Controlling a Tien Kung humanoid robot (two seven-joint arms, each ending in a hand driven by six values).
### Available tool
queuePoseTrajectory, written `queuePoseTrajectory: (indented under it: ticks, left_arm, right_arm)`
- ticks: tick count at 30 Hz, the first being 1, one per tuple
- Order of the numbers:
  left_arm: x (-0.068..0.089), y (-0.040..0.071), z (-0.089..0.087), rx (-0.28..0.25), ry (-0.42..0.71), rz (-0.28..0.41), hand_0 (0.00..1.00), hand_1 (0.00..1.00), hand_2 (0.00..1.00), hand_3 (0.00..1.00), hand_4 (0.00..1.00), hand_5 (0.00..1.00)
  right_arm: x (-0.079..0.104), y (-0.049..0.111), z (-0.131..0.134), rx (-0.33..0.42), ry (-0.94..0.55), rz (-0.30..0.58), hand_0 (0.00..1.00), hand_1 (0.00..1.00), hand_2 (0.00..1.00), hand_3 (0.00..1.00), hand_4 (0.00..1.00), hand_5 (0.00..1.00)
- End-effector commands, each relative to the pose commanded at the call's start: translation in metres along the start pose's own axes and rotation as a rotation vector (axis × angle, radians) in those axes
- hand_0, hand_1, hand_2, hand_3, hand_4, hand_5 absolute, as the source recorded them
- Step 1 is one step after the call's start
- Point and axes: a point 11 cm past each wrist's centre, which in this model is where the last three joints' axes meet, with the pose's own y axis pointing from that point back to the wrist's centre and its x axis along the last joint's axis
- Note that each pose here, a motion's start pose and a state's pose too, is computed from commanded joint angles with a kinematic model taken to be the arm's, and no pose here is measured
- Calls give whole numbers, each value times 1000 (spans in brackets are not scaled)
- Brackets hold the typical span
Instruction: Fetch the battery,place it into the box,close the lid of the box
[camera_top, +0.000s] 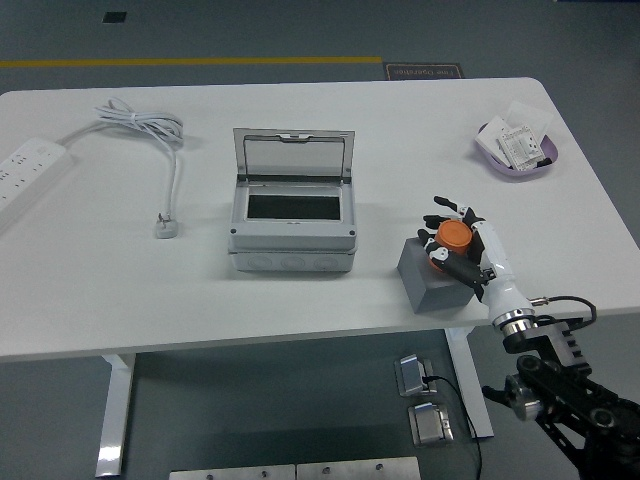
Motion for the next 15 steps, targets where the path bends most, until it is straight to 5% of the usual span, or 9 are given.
queuePoseTrajectory:
  ticks: [2, 3, 8, 9, 14, 15]
  left_arm:
    - [0, 0, 1, -2, 0, 0, 568, 688, 562, 630, 524, 181]
    - [0, 0, 1, -3, -1, 0, 567, 688, 561, 628, 522, 178]
    - [1, 0, 2, -7, -1, 2, 567, 688, 561, 628, 522, 178]
    - [1, 0, 3, -8, -1, 2, 567, 689, 561, 625, 521, 171]
    - [2, 0, 2, -8, 0, 4, 567, 689, 561, 625, 521, 171]
    - [2, 0, 2, -8, 1, 4, 567, 688, 561, 625, 522, 167]
  right_arm:
    - [-1, 0, 0, -5, 2, -6, 546, 598, 576, 732, 566, 19]
    - [-2, 0, 1, -7, 3, -9, 412, 443, 480, 612, 279, 2]
    - [-3, -1, 1, -18, 0, -11, 412, 443, 480, 612, 279, 2]
    - [-3, -1, 2, -21, -2, -9, 356, 391, 457, 580, 148, 2]
    - [-2, -2, 1, -27, 0, 1, 356, 391, 457, 580, 148, 2]
    - [-2, -3, 0, -27, 1, 4, 289, 352, 412, 513, 2, 2]
